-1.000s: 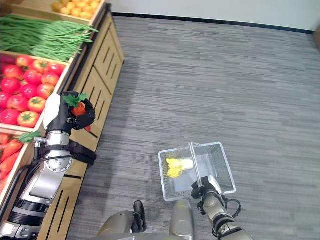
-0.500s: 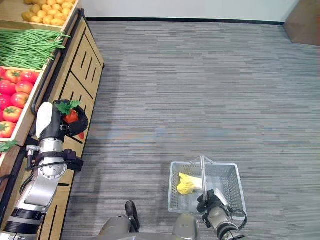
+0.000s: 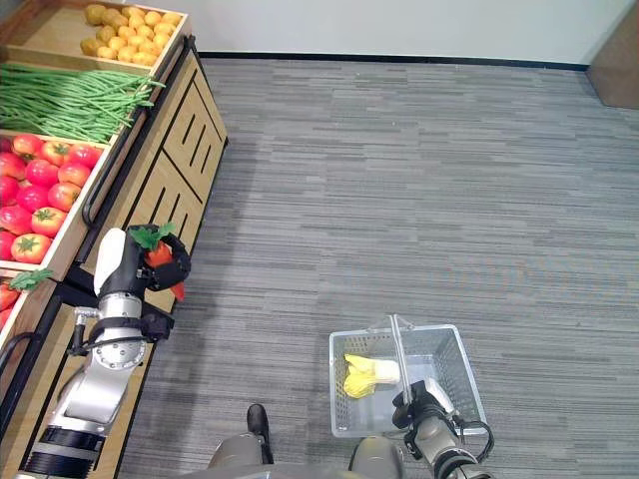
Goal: Get the vegetables into the basket
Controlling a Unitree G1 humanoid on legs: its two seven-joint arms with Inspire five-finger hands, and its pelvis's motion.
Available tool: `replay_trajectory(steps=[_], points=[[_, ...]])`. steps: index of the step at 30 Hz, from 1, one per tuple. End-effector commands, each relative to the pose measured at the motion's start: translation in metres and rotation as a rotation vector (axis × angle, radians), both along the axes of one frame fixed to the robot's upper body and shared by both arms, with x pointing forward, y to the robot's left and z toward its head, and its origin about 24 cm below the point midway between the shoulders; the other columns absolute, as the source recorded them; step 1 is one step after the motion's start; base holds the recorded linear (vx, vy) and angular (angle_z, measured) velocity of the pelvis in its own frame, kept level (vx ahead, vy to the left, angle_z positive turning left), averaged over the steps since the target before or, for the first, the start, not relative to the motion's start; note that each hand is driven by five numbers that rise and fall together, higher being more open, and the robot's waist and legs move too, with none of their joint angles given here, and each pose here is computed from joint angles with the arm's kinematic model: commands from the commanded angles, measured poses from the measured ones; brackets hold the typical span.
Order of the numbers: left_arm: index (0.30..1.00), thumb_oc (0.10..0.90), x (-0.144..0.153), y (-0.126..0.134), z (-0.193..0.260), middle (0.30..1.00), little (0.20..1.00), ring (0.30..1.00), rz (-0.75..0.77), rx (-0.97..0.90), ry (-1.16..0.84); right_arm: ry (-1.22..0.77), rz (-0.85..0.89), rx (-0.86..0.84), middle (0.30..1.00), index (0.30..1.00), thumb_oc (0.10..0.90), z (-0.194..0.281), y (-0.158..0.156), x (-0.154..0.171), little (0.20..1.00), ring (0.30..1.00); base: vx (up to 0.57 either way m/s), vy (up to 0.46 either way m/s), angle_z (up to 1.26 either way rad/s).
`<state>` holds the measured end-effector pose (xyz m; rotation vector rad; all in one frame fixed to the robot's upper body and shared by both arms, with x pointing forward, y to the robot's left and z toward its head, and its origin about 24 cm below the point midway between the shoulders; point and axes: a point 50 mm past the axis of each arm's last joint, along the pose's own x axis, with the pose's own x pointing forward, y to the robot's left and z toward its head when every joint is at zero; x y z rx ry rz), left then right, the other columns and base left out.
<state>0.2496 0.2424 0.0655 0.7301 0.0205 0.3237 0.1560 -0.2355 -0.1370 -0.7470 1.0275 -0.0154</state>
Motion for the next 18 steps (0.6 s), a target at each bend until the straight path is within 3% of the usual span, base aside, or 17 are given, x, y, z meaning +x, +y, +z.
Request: replay_trajectory(steps=[1, 18], points=[[0.3, 0.4, 0.008, -0.004, 0.045, 0.3, 0.3, 0.3, -0.064, 0.024, -0.212, -0.057, -0.005, -0.061, 0.3, 0.3, 0.4, 0.008, -0.012, 0.009, 0.3, 0.3, 0.03, 0.09, -0.06], [0.3, 0.4, 0.005, -0.013, -0.017, 0.3, 0.3, 0.3, -0.147, 0.148, 0.112, -0.27, -0.01, 0.058, 0.3, 0.3, 0.4, 0.03, 0.02, 0.05, 0.3, 0.3, 0.01, 0.076, -0.09]])
